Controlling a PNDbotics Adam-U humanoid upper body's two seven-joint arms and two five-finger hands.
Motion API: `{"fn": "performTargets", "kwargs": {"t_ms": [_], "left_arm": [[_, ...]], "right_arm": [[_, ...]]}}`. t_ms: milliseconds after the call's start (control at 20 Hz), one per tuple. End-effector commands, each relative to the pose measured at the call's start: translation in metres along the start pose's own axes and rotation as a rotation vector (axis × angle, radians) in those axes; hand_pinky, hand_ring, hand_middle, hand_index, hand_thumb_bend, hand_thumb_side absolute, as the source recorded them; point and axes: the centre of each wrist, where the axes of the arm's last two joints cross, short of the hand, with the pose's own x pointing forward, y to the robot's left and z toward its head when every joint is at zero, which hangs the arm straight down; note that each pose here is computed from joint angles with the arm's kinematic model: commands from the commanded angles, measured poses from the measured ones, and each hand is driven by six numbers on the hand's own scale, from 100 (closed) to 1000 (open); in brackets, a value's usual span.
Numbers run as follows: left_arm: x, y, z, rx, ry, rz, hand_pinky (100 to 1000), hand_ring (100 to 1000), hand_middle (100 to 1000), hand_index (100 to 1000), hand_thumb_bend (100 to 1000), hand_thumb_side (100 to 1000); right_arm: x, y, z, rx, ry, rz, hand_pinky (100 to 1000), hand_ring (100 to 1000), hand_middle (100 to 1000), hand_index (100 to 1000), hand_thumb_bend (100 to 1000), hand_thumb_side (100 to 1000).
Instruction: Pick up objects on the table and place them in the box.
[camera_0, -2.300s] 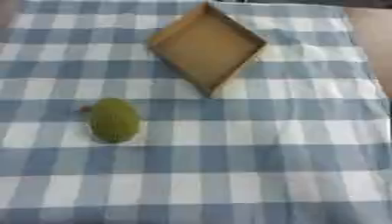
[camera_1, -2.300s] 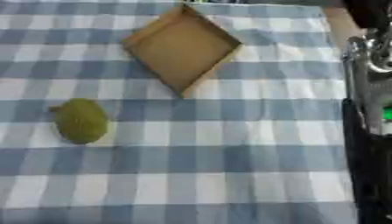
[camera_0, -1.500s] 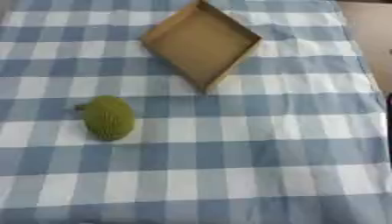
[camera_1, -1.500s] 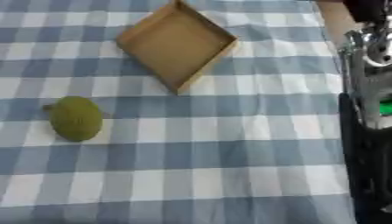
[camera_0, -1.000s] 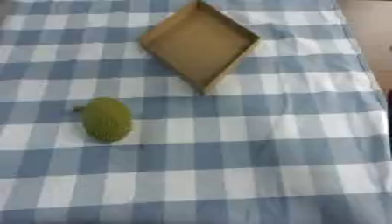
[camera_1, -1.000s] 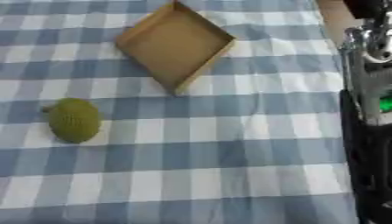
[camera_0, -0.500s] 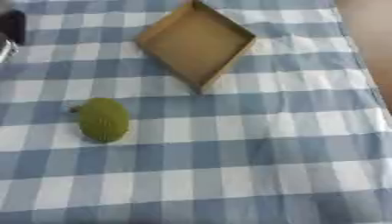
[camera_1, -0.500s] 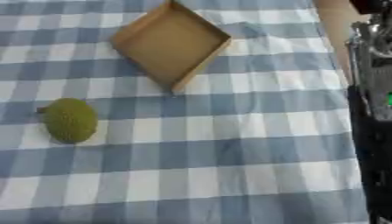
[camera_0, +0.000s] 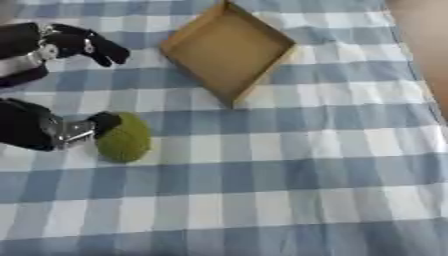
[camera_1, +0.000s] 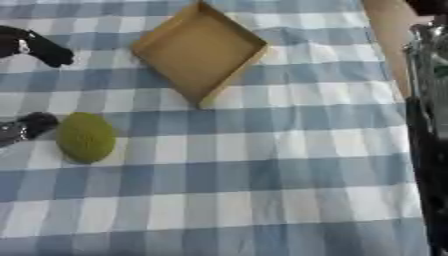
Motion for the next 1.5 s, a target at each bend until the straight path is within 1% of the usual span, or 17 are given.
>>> {"fn": "performTargets", "kwargs": {"t_ms": [50, 200, 250, 300, 350, 450, 650, 850, 900, 1050, 1350, 1450, 1500], "left_arm": [[0.007, 0.004, -0.002, -0.033, -0.008, -0.016, 894, 827, 798, 927, 412, 607], [0.008, -0.002, -0.004, -0.084, 0.015, -0.007, 901, 841, 812, 938, 495, 604], [0.007, -0.003, -0.004, -0.097, 0.031, -0.011, 914, 856, 824, 946, 568, 648], [0.006, -0.005, -0.004, -0.11, 0.051, -0.02, 915, 858, 825, 947, 578, 655], [0.006, -0.006, -0.003, -0.117, 0.074, -0.035, 930, 874, 837, 949, 648, 695], [0.005, -0.007, -0.002, -0.119, 0.116, -0.076, 942, 886, 842, 948, 703, 705], [0.005, -0.01, -0.004, -0.12, 0.169, -0.128, 947, 897, 843, 951, 699, 673], [0.005, -0.015, -0.004, -0.16, 0.179, -0.13, 953, 906, 847, 956, 706, 669], [0.004, -0.016, -0.003, -0.159, 0.194, -0.124, 945, 899, 837, 953, 684, 633], [0.001, -0.019, -0.001, -0.155, 0.249, -0.105, 951, 907, 842, 956, 679, 602], [0.002, -0.026, -0.004, -0.185, 0.314, -0.089, 955, 914, 846, 955, 642, 524], [0.002, -0.027, -0.005, -0.19, 0.34, -0.079, 954, 914, 845, 955, 617, 503], [0.002, -0.027, -0.005, -0.19, 0.351, -0.073, 954, 915, 844, 954, 591, 485]], "right_arm": [[0.005, -0.006, -0.007, 0.01, -0.034, 0.016, 864, 891, 652, 836, 100, 523], [0.005, -0.006, -0.006, 0.012, -0.033, 0.014, 864, 892, 651, 836, 100, 523], [0.005, -0.005, -0.006, 0.012, -0.033, 0.013, 864, 892, 651, 836, 100, 523], [0.005, -0.005, -0.006, 0.012, -0.032, 0.013, 864, 892, 651, 836, 100, 523], [0.005, -0.005, -0.006, 0.012, -0.031, 0.012, 864, 892, 651, 836, 100, 523], [0.005, -0.005, -0.006, 0.013, -0.03, 0.011, 864, 892, 650, 836, 100, 523], [0.005, -0.004, -0.005, 0.015, -0.026, 0.008, 864, 893, 650, 835, 100, 523], [0.005, -0.004, -0.004, 0.016, -0.022, 0.006, 865, 894, 649, 835, 100, 523], [0.005, -0.004, -0.004, 0.016, -0.02, 0.005, 865, 895, 648, 835, 100, 523], [0.004, -0.003, -0.003, 0.017, -0.017, 0.002, 865, 895, 647, 835, 100, 523], [0.004, -0.002, -0.003, 0.018, -0.015, -0.004, 866, 897, 647, 836, 100, 523], [0.004, -0.002, -0.003, 0.017, -0.014, -0.005, 866, 897, 646, 835, 100, 523], [0.004, -0.002, -0.002, 0.017, -0.013, -0.005, 866, 898, 646, 836, 100, 523]]}}
